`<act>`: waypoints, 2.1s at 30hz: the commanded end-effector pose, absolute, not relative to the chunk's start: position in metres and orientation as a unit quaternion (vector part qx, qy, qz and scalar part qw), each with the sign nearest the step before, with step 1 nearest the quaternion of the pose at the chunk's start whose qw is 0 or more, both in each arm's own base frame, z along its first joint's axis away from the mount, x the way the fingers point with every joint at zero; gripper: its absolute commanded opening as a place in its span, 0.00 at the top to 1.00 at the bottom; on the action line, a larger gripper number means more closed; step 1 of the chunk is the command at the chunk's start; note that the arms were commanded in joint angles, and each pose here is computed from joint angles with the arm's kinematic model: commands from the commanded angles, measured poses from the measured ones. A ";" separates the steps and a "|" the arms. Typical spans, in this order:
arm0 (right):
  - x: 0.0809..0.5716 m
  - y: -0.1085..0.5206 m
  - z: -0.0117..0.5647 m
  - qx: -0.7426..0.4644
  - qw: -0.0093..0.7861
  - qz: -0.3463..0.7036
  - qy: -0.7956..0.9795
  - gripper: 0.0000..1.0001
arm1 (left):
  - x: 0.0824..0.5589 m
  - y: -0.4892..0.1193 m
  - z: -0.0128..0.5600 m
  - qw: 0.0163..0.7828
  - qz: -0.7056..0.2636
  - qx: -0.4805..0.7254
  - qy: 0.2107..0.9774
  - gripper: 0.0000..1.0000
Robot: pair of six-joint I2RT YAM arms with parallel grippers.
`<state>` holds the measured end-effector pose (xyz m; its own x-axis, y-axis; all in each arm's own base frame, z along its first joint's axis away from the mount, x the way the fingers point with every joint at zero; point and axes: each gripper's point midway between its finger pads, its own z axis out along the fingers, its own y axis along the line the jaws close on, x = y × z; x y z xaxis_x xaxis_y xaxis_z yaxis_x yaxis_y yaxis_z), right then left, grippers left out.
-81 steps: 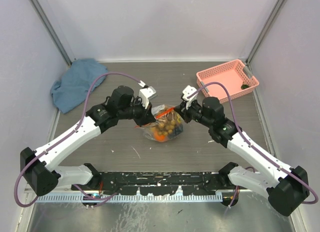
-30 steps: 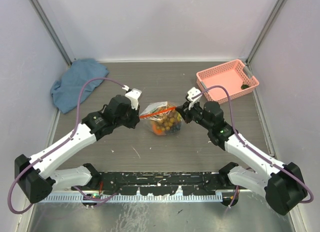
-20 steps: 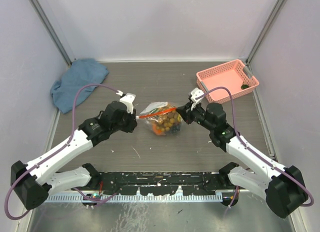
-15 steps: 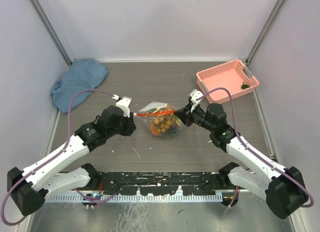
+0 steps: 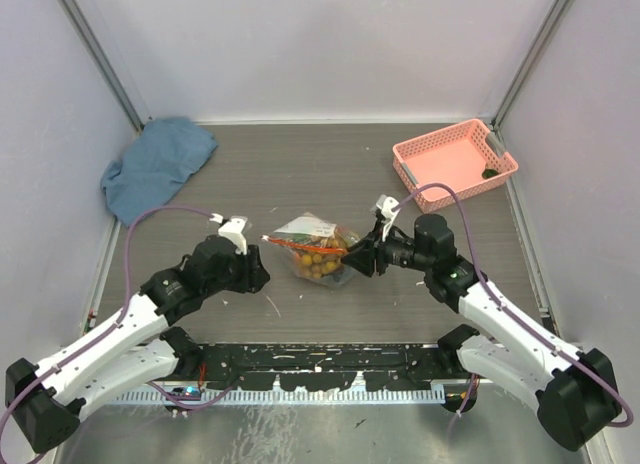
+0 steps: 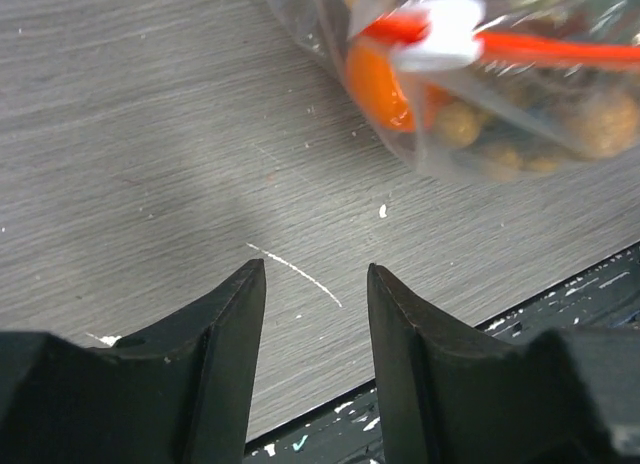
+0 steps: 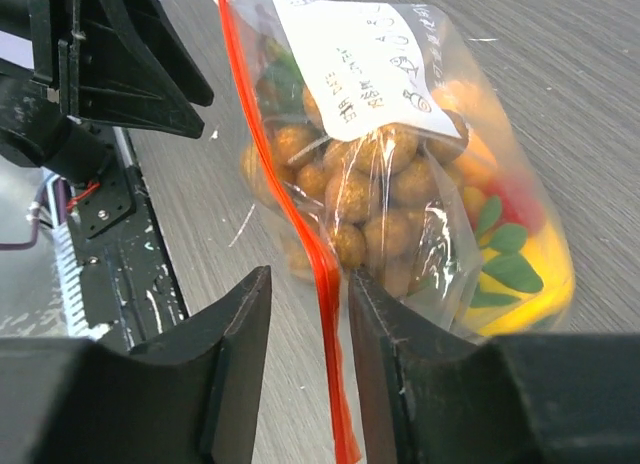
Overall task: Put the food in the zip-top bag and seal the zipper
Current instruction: Place the zipper food storage bag at the center of the board, then reset both arms
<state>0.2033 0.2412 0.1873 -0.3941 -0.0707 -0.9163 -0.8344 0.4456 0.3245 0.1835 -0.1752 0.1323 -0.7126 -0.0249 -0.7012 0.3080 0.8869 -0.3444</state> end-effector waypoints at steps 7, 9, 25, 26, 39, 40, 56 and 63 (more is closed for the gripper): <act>0.233 0.198 0.200 -0.209 0.556 0.321 0.738 0.43 | 0.218 -0.180 0.128 0.422 -0.214 0.022 0.881 0.48; 0.237 0.188 0.205 -0.189 0.575 0.301 0.737 0.40 | 0.226 -0.181 0.126 0.429 -0.203 0.018 0.880 0.45; 0.238 0.074 0.258 -0.003 0.703 0.116 0.702 0.21 | 0.217 -0.114 0.204 0.490 -0.181 -0.088 0.848 0.02; 0.236 0.069 0.260 0.004 0.706 0.109 0.700 0.21 | 0.211 -0.108 0.213 0.499 -0.181 -0.087 0.843 0.02; 0.222 0.047 0.267 0.049 0.734 0.107 0.668 0.17 | 0.176 -0.057 0.292 0.637 -0.184 -0.065 0.746 0.02; 0.222 0.047 0.267 0.051 0.735 0.106 0.668 0.17 | 0.176 -0.055 0.292 0.639 -0.182 -0.066 0.745 0.02; 0.221 0.036 0.270 0.072 0.740 0.090 0.662 0.00 | 0.163 -0.035 0.300 0.676 -0.179 -0.082 0.710 0.02; 0.221 0.034 0.270 0.076 0.741 0.087 0.662 0.00 | 0.163 -0.037 0.300 0.675 -0.184 -0.080 0.710 0.02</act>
